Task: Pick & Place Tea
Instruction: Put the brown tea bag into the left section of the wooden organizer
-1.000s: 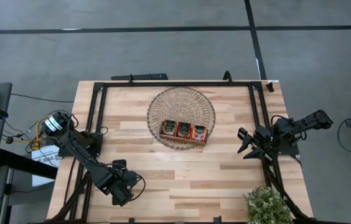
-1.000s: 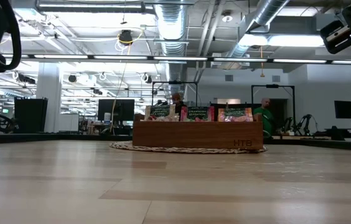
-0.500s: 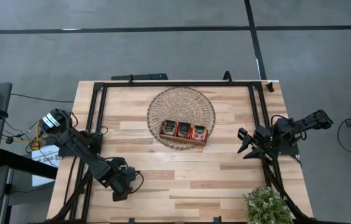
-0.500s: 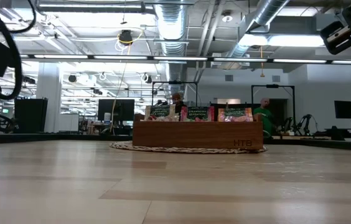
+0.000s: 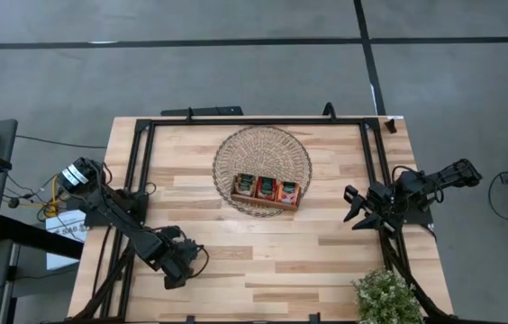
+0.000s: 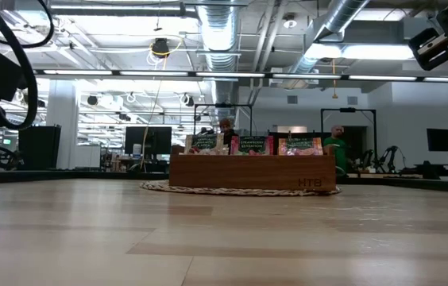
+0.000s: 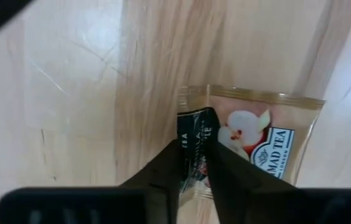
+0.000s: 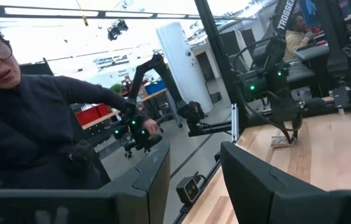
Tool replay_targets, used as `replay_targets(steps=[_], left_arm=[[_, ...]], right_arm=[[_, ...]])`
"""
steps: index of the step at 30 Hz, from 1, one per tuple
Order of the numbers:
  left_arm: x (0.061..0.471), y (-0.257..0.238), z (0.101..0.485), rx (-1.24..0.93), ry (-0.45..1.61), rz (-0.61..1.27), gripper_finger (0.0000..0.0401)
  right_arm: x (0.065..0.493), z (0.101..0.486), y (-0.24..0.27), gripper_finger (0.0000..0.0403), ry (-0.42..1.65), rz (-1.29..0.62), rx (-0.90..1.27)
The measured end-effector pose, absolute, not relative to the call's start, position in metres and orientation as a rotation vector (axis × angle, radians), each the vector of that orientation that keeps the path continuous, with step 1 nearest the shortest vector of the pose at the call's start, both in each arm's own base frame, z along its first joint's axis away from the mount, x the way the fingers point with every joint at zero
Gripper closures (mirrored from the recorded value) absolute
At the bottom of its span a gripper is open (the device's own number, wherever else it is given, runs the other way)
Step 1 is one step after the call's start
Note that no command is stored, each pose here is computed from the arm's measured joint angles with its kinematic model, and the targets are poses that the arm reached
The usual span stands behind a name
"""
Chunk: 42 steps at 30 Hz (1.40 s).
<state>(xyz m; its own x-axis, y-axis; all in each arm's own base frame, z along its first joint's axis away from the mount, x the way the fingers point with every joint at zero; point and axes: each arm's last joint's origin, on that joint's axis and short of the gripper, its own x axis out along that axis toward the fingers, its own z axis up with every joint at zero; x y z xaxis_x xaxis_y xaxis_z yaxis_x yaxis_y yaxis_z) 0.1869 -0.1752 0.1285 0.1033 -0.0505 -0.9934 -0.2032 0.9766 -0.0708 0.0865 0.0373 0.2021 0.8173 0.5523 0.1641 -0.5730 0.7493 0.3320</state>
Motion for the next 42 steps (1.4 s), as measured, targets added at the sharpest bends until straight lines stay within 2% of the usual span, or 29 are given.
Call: replay_targets(steps=[6, 8, 13, 18, 26, 31, 42], left_arm=[[0.191, -0.178, 0.137, -0.186, 1.464, 0.165, 0.0391], [0.191, -0.178, 0.140, -0.170, 1.465, 0.195, 0.0398], [0.194, -0.177, 0.154, -0.131, 1.451, 0.304, 0.0400], [0.204, -0.176, 0.187, -0.022, 1.381, 0.409, 0.0401], [0.249, -0.146, 0.239, 0.231, 1.176, 0.465, 0.0401], [0.279, -0.102, 0.248, 0.285, 1.132, 0.564, 0.0401], [0.331, -0.040, 0.249, 0.497, 1.051, 0.453, 0.0401]], right_arm=[[0.087, 0.202, 0.037, 0.0269, -0.058, 0.615, 0.379], [0.087, 0.202, 0.037, 0.0269, -0.057, 0.615, 0.379], [0.087, 0.202, 0.037, 0.0269, -0.057, 0.615, 0.378], [0.087, 0.202, 0.037, 0.0269, -0.058, 0.615, 0.379], [0.087, 0.202, 0.037, 0.0269, -0.058, 0.615, 0.379], [0.087, 0.202, 0.037, 0.0269, -0.058, 0.615, 0.378], [0.087, 0.202, 0.037, 0.0269, -0.058, 0.615, 0.378]])
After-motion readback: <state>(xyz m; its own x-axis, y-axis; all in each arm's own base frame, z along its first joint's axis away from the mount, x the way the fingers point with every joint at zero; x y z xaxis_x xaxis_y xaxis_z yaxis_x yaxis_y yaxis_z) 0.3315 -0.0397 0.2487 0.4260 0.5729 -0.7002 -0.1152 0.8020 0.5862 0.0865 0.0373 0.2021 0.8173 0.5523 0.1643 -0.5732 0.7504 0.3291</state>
